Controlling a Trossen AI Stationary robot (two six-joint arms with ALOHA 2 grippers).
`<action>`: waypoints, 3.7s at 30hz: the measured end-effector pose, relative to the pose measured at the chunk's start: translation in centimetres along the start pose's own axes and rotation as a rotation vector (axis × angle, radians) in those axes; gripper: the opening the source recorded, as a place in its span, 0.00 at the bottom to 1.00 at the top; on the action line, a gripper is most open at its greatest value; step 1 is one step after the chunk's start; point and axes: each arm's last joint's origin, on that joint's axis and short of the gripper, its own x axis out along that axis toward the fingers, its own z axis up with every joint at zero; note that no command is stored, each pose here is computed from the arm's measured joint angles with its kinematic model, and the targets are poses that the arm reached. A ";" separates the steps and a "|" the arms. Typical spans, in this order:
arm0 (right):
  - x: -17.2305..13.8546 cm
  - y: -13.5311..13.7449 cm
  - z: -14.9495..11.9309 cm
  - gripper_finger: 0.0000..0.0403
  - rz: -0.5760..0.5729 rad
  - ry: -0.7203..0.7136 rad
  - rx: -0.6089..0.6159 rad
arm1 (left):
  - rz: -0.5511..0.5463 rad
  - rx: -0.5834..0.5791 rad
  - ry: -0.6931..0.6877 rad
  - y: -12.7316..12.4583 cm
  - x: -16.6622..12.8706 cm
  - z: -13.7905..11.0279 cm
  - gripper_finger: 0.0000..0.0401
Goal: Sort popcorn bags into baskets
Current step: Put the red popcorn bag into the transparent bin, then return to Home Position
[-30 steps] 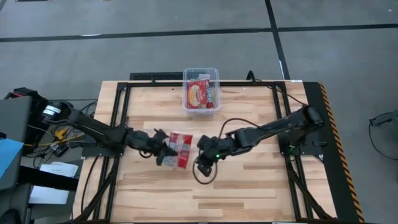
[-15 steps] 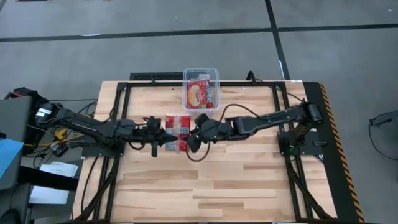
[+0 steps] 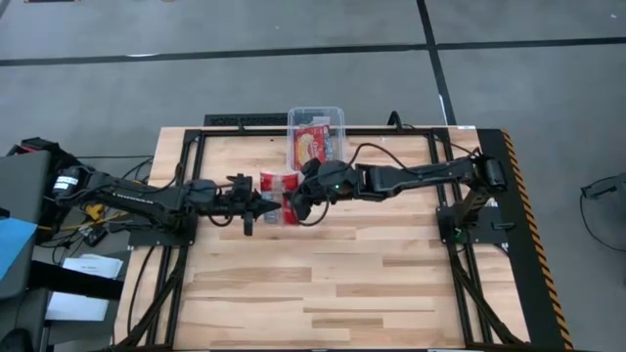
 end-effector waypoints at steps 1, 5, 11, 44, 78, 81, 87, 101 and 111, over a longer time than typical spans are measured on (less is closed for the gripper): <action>0.0 -0.1 0.2 0.08 0.005 -0.005 -0.007 | 0.011 0.001 0.000 0.2 0.0 0.1 0.10; 0.2 -1.1 1.3 0.08 0.003 -0.039 0.005 | 0.032 0.001 0.020 1.3 0.2 0.3 0.24; -0.7 -4.7 4.9 0.05 0.014 -0.077 0.044 | 0.057 -0.028 0.017 3.1 0.3 1.2 0.48; -3.3 -24.5 10.0 0.32 -0.128 0.147 0.182 | 0.320 -0.202 0.006 8.0 -0.4 2.2 0.76; -29.7 -10.6 11.8 0.46 -0.104 -0.226 -0.336 | 0.230 0.052 -0.384 4.5 -5.1 11.4 0.76; -29.5 -9.3 9.2 0.46 0.081 -0.233 -0.398 | 0.258 0.152 -0.422 4.2 -5.3 11.7 0.76; -23.5 -10.1 2.9 0.45 0.407 -0.336 -0.227 | 0.171 0.363 -0.322 2.8 -3.5 10.5 0.76; -25.0 -10.9 -1.6 0.44 0.548 -0.531 -0.172 | 0.024 0.038 -0.133 4.7 -1.9 9.4 0.76; -31.8 -11.8 -5.1 0.47 0.267 -0.631 -0.194 | 0.327 0.023 -0.256 5.2 -8.3 6.2 0.76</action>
